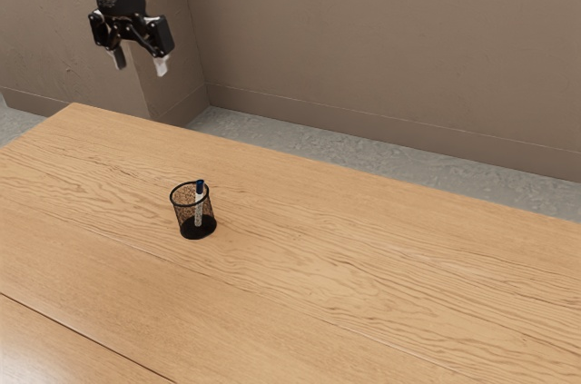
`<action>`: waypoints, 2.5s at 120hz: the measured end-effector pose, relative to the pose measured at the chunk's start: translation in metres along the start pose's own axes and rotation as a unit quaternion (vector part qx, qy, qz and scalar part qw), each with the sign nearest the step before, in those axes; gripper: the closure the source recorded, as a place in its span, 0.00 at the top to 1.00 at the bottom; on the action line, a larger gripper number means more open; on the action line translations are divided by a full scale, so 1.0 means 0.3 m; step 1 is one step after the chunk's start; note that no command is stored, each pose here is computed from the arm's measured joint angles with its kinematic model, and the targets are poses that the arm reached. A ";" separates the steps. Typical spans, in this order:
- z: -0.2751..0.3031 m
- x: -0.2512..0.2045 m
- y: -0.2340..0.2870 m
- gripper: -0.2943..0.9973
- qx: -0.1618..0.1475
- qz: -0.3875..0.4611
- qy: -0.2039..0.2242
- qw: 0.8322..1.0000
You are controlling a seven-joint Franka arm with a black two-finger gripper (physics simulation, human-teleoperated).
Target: Take the marker out of the pen holder and place it to the left of the pen holder.
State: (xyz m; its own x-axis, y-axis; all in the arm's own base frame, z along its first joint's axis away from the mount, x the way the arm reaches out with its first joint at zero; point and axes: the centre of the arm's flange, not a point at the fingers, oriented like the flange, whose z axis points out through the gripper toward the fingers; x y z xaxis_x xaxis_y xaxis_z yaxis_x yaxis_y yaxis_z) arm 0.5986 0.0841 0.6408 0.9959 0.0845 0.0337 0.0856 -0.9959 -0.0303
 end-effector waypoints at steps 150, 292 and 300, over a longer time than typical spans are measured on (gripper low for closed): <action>0.962 0.303 0.241 0.75 0.095 -0.093 -0.104 0.986; 0.953 0.157 0.135 0.43 0.079 -0.172 -0.105 0.976; 0.957 0.156 0.138 0.38 0.077 -0.173 -0.106 0.976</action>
State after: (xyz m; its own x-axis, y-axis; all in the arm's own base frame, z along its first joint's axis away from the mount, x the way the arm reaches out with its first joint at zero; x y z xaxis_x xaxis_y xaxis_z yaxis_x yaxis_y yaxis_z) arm 0.6577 0.0563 0.3543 0.8892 0.4359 -0.1393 0.4051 -0.8914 -0.2034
